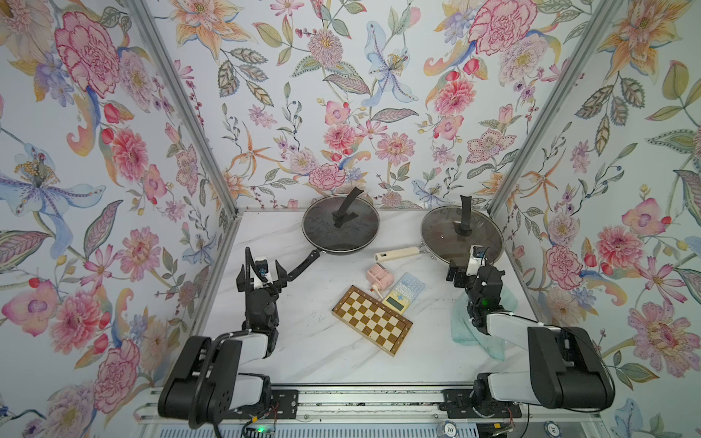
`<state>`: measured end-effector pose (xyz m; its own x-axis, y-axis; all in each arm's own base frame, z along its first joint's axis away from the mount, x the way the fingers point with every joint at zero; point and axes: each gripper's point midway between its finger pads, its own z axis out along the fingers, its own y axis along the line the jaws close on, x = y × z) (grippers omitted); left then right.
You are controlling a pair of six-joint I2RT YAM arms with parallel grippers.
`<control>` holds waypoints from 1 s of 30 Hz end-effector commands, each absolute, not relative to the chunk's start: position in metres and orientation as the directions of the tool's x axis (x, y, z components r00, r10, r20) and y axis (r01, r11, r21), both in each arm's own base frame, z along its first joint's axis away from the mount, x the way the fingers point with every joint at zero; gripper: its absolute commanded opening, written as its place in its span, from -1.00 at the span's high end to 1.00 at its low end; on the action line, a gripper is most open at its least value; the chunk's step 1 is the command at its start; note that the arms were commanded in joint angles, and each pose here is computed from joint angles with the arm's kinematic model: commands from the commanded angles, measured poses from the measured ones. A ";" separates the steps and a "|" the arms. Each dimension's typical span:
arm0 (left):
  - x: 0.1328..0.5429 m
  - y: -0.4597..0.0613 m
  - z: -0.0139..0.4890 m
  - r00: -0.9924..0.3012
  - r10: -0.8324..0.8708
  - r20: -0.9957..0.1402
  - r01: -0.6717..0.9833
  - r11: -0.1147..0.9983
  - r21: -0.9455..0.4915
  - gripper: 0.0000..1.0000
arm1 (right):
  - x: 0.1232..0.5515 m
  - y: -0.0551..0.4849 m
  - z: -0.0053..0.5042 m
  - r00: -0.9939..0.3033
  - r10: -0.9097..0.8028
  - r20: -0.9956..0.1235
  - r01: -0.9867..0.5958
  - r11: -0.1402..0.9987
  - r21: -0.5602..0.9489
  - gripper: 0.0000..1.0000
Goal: Wipe the pot lid with a cloth
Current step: Pick up the pot lid from the cooking pot.
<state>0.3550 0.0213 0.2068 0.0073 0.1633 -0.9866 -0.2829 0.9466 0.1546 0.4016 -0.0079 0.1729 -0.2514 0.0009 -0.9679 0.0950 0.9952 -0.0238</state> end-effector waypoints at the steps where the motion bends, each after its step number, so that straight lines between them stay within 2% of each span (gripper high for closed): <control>1: 0.367 0.009 0.240 -0.037 0.129 -0.991 -0.226 0.965 0.134 -0.99 | 0.389 0.000 0.191 -0.350 0.089 -0.933 0.087 0.994 0.062 -0.98; 5: 0.368 -0.012 0.295 0.007 -0.008 -1.000 -0.152 0.988 -0.009 -0.99 | 0.373 0.019 0.238 -0.295 0.247 -0.923 0.057 0.969 0.241 -0.98; 9: 0.374 -0.042 0.349 0.004 -0.235 -0.972 -0.085 0.969 -0.234 -0.99 | 0.355 0.038 0.267 -0.288 0.499 -0.817 0.119 0.866 0.486 -0.98; 11: 0.380 -0.068 0.368 -0.010 -0.315 -0.949 -0.020 0.949 -0.314 -0.99 | 0.352 0.061 0.277 -0.313 0.553 -0.772 0.093 0.827 0.555 -0.98; 13: 0.388 -0.102 0.382 -0.043 -0.382 -0.923 0.079 0.920 -0.385 -0.99 | 0.352 0.090 0.286 -0.342 0.590 -0.731 0.048 0.788 0.614 -0.99; 17: 0.398 -0.176 0.398 -0.191 -0.477 -0.858 0.271 0.814 -0.513 -0.99 | 0.355 0.154 0.307 -0.425 0.605 -0.673 -0.059 0.723 0.688 -0.98; 20: 0.392 -0.211 0.404 -0.235 -0.516 -0.824 0.328 0.756 -0.566 -0.99 | 0.355 0.189 0.325 -0.455 0.569 -0.685 -0.142 0.713 0.687 -0.98; 23: 0.383 -0.228 0.418 -0.198 -0.511 -0.837 0.427 0.723 -0.543 -0.99 | 0.352 0.207 0.346 -0.430 0.544 -0.721 -0.253 0.694 0.674 -0.98; 26: 0.388 -0.227 0.397 -0.249 -0.532 -0.810 0.400 0.705 -0.586 -0.99 | 0.358 0.200 0.341 -0.441 0.569 -0.694 -0.237 0.672 0.702 -0.98; 28: 0.388 -0.233 0.399 -0.251 -0.518 -0.818 0.456 0.682 -0.572 -0.99 | 0.374 0.195 0.333 -0.473 0.592 -0.652 -0.245 0.623 0.743 -0.98; 30: 0.394 -0.236 0.401 -0.228 -0.488 -0.843 0.468 0.704 -0.534 -0.99 | 0.398 0.175 0.317 -0.472 0.570 -0.673 -0.203 0.672 0.712 -0.98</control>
<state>0.3912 -0.2274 0.3943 -0.2379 -0.4940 -0.8363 0.4103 0.7293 -0.5475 0.3743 0.1865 0.3288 -0.4514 0.5718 -0.6850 -0.2140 0.6759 0.7052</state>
